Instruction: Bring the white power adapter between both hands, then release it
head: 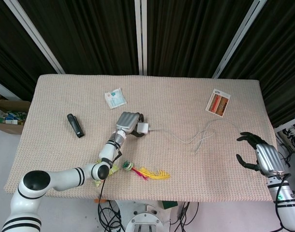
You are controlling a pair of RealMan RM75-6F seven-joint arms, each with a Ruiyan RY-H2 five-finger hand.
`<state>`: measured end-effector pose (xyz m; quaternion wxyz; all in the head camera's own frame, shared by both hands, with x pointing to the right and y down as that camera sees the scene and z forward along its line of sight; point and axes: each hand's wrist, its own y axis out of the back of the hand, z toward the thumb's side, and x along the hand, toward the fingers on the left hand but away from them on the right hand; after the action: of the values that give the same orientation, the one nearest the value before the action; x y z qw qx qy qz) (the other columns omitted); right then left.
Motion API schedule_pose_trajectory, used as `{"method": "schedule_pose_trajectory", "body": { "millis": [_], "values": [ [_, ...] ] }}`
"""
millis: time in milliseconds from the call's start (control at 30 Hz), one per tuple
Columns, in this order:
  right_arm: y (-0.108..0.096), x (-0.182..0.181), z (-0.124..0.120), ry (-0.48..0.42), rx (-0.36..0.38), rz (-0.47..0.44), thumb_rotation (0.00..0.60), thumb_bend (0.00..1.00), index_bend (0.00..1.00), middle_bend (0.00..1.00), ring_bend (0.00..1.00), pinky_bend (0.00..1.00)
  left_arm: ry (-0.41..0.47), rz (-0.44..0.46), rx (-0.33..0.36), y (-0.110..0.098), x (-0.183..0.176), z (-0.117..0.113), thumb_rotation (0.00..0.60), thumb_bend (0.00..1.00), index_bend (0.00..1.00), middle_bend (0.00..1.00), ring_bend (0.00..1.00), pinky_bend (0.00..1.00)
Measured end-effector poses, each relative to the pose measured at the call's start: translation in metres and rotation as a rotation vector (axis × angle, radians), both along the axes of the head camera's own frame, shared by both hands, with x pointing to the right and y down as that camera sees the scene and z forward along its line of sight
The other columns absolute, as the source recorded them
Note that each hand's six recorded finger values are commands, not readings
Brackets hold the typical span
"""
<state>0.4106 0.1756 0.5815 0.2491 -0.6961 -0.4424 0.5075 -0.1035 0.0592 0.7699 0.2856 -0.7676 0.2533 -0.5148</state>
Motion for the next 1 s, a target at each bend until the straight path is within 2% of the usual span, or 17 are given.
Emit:
{"method": "schedule_pose_trajectory", "body": {
  "millis": [200, 433, 600, 767, 900, 1000],
  "values": [
    [-0.001, -0.003, 0.000, -0.003, -0.001, -0.010, 0.600, 0.36, 0.37, 0.22, 0.18, 0.34, 0.031, -0.023, 0.028, -0.002, 0.000, -0.002, 0.472, 0.21, 0.53, 0.48, 0.69, 0.75],
    [-0.020, -0.033, -0.006, -0.022, 0.025, -0.084, 0.600, 0.36, 0.37, 0.22, 0.18, 0.35, 0.085, -0.027, 0.054, -0.004, 0.000, -0.014, 0.468, 0.25, 0.56, 0.53, 0.69, 0.75],
    [-0.045, -0.068, -0.008, -0.029, 0.027, -0.131, 0.600, 0.35, 0.37, 0.24, 0.19, 0.40, 0.155, -0.009, 0.077, -0.003, 0.006, -0.042, 0.466, 0.26, 0.56, 0.53, 0.69, 0.75],
    [-0.071, -0.102, -0.002, 0.005, 0.016, -0.152, 0.600, 0.25, 0.38, 0.25, 0.20, 0.41, 0.229, 0.014, 0.100, -0.001, 0.014, -0.079, 0.468, 0.26, 0.56, 0.53, 0.69, 0.75],
    [-0.088, -0.142, 0.011, 0.028, -0.006, -0.173, 0.600, 0.24, 0.41, 0.26, 0.20, 0.42, 0.260, 0.027, 0.118, 0.000, 0.018, -0.101, 0.466, 0.26, 0.56, 0.53, 0.69, 0.75],
    [-0.093, -0.175, 0.022, 0.008, -0.029, -0.175, 0.600, 0.26, 0.43, 0.27, 0.20, 0.42, 0.271, 0.023, 0.128, -0.001, 0.019, -0.112, 0.466, 0.26, 0.56, 0.53, 0.69, 0.75]
  ]
}}
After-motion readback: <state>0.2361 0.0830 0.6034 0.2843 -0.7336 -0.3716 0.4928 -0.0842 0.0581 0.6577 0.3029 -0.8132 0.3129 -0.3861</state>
